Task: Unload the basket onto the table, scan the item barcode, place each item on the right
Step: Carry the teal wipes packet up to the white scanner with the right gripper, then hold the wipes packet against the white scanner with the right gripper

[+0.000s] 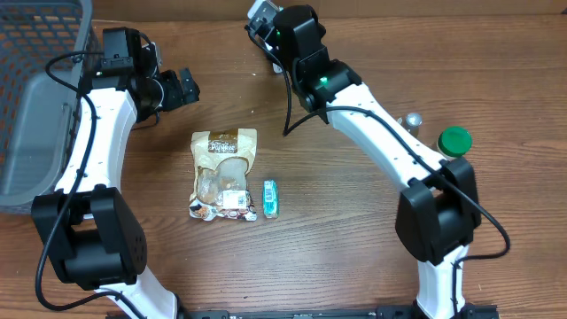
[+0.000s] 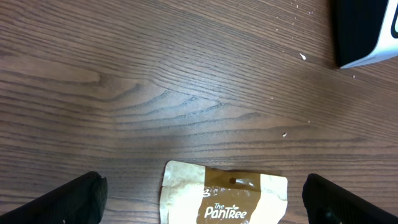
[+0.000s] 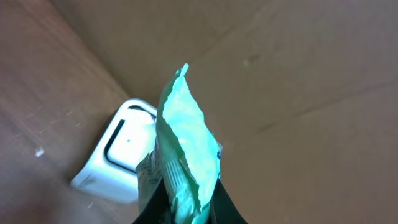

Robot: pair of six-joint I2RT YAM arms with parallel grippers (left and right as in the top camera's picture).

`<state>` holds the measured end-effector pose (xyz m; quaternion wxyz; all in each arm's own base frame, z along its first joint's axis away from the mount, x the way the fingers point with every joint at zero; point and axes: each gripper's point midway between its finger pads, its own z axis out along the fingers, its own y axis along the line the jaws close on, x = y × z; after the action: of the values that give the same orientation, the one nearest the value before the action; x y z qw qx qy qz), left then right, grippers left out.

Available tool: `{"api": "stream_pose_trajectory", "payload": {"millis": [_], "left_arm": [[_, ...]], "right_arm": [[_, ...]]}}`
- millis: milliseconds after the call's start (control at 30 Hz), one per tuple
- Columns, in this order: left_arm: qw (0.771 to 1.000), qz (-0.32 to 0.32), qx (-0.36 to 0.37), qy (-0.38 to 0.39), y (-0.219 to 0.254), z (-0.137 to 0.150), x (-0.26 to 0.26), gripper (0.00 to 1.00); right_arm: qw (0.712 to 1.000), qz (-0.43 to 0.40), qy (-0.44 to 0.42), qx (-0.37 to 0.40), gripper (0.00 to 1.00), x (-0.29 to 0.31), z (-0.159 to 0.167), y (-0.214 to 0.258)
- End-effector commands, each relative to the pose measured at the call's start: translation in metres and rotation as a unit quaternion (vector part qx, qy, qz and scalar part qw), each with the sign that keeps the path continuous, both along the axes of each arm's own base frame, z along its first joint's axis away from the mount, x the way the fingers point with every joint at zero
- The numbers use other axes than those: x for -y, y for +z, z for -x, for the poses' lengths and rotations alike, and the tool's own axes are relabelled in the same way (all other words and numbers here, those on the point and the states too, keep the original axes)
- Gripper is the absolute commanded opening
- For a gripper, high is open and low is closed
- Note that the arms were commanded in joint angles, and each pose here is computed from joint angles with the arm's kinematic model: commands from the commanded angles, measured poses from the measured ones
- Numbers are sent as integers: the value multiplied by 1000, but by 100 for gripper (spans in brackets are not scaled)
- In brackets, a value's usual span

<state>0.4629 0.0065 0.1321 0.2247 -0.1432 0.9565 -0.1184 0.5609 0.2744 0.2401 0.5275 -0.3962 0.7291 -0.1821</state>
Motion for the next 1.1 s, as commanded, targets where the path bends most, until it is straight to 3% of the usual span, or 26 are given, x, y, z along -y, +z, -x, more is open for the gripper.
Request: {"api": "stream_pose_trajectory", "payload": {"millis": [0, 500, 1067], "left_arm": [[1000, -5, 7, -3, 5, -2, -1, 99], [1000, -5, 7, -3, 5, -2, -1, 100], [1000, -5, 7, -3, 5, -2, -1, 99]], "right_arm": [[999, 20, -6, 34, 4, 0, -13, 5], [995, 20, -24, 90, 4, -10, -45, -31], [992, -15, -2, 123, 4, 6, -66, -22]]}}
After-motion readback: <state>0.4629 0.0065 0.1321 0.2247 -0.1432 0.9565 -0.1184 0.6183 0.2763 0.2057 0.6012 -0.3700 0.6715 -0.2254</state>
